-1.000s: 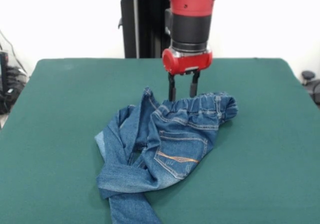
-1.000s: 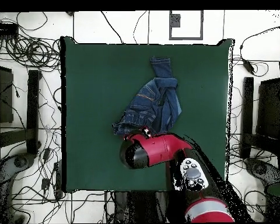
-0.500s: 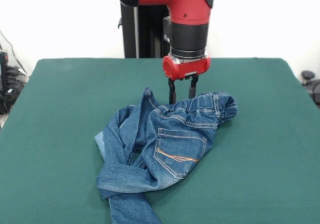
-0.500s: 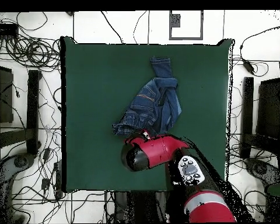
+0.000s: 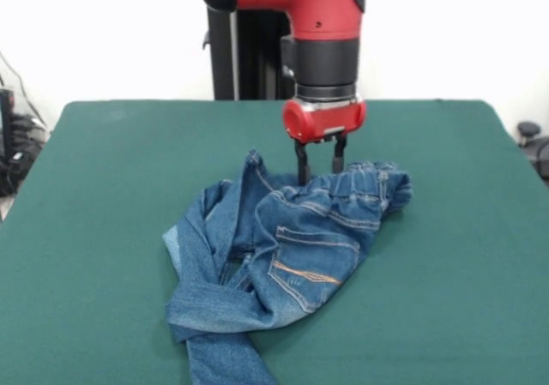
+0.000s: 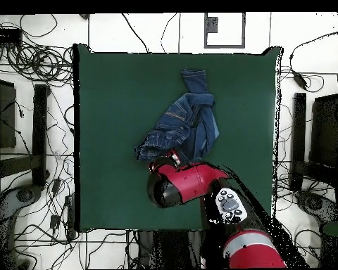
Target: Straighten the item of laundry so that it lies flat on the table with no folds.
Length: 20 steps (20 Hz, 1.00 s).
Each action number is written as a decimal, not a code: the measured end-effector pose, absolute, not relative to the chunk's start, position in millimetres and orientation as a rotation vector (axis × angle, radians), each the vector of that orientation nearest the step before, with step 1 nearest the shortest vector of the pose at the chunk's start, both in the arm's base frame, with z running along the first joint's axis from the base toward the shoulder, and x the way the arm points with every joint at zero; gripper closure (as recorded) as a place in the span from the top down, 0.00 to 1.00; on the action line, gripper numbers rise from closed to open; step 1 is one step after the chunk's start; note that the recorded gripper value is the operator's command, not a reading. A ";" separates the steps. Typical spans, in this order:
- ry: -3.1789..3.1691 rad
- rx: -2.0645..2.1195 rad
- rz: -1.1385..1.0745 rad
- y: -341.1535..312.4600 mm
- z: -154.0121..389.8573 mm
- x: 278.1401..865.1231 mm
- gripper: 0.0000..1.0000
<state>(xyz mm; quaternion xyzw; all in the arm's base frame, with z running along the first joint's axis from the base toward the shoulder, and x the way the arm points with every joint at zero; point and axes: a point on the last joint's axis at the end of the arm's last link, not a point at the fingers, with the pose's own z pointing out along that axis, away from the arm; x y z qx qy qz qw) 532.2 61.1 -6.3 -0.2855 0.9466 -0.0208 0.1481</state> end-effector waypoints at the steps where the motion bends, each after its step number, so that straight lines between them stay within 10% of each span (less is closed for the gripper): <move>1: 2.708 -0.818 -0.057 61.9 -5.6 534.0 1.00; 20: 2.359 -0.673 0.023 110.7 23.0 582.1 1.00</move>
